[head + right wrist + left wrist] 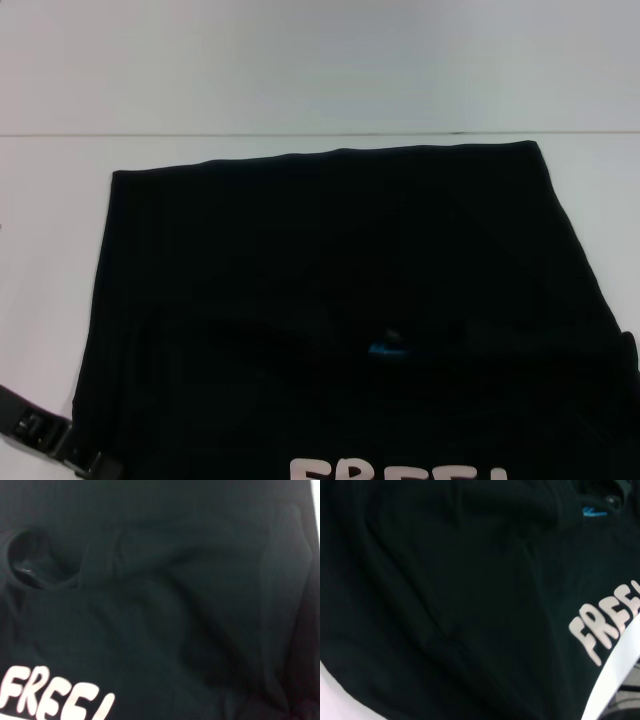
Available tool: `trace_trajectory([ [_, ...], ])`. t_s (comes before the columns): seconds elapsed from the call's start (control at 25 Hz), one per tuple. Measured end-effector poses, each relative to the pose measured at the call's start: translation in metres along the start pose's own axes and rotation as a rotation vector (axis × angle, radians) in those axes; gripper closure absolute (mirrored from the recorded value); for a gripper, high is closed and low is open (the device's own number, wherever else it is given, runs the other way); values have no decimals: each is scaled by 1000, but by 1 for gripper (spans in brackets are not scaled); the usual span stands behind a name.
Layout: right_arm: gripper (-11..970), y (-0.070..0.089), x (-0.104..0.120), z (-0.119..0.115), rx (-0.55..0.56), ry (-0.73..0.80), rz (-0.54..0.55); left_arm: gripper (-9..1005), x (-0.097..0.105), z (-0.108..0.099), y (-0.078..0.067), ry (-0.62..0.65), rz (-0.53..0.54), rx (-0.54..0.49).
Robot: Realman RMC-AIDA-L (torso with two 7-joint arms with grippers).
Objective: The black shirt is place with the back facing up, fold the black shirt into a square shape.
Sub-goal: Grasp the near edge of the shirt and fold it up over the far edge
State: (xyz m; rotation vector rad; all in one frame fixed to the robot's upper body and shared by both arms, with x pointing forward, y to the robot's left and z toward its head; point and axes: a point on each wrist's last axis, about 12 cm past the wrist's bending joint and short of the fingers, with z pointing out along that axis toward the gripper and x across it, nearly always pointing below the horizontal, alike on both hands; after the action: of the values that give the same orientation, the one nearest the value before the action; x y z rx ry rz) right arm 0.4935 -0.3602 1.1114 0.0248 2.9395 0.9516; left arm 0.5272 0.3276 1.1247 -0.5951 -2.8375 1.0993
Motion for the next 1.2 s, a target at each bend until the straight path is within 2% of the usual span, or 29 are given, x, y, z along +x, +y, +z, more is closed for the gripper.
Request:
trace_trajectory([
  [0.32,837,-1,6,-3,-35,6,17,854,-1,-2,-3,44,3,-8],
  [0.52,832,9,-6,-11,-147,-64,-37,851,-19,-17,-3,-63,24,-24],
  [0.72,826,11,-30,-30,-210,-209,-58,848,-45,-40,-2,-246,-15,-48],
  [0.92,821,7,-64,-40,-187,-370,-47,845,-72,-45,4,-362,-105,-143],
  [1.04,818,6,-85,-33,-135,-454,-39,843,-89,-39,10,-407,-153,-205],
  [1.2,814,12,-109,-6,-74,-501,-43,841,-99,-26,16,-429,-196,-299],
])
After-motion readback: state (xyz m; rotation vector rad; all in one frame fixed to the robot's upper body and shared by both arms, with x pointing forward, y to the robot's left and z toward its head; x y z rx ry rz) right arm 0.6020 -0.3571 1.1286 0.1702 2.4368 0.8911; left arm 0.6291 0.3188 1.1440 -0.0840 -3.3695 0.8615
